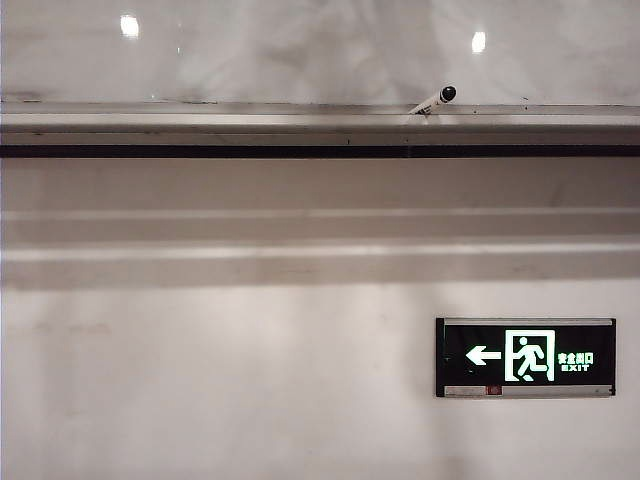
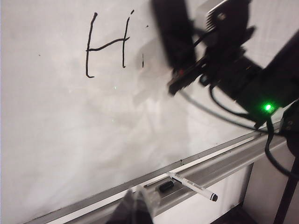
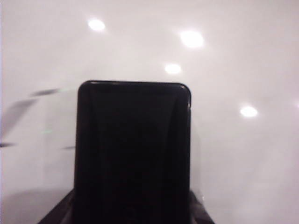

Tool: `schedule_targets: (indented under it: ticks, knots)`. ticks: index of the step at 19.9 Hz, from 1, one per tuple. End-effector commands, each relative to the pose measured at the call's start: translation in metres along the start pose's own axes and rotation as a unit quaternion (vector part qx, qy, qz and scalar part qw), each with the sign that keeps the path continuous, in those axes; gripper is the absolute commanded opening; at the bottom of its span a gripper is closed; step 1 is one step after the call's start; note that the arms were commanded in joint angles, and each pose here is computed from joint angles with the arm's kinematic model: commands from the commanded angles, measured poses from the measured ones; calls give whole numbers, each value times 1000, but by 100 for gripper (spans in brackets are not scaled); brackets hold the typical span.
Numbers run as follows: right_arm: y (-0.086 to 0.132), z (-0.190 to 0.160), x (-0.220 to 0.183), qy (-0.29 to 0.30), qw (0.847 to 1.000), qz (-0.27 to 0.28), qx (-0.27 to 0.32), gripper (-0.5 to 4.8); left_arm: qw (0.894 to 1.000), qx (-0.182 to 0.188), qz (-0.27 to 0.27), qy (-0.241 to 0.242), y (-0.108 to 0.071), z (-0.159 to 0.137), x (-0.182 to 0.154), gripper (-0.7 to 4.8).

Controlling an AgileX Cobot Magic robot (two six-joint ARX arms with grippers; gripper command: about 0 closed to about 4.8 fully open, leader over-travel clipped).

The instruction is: Wipe the whiteboard clean using the black magnetic whiteboard eraser attached to the whiteboard.

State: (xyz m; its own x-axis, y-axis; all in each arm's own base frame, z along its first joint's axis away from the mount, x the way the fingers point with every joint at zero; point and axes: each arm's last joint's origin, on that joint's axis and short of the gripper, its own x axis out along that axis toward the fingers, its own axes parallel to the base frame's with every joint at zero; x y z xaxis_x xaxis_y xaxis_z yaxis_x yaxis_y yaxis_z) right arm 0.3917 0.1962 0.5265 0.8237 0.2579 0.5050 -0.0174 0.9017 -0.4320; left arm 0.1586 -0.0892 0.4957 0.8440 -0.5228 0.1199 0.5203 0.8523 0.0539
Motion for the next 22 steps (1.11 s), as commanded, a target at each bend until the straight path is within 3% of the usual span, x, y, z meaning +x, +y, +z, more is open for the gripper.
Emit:
schedule_targets:
  ticks: [1,4,7,11,16,20,22]
  knots:
    - [18,-5,0,5,996,88,21,62,1000,-1,-1,-10,0,3,-2,-5]
    - [37,-14,-2,23,985,169,24,62,1000,-1,-1,-10,0,3,-2,-5]
    - [60,-14,-4,19,979,205,13,62,1000,-2,-1,-10,0,3,-2,-5]
    - [59,-8,-2,30,994,100,-25,62,1000,-2,-1,-10,0,4,-2,-5]
    - [21,-4,3,19,996,-88,-21,62,1000,-1,-9,-10,0,4,-2,-5]
    - [4,-3,4,-26,992,-126,-6,62,1000,-1,-9,-10,0,4,-2,-5]
    - [7,-2,4,-57,995,-82,2,60,1000,-1,-9,-10,0,4,-2,-5]
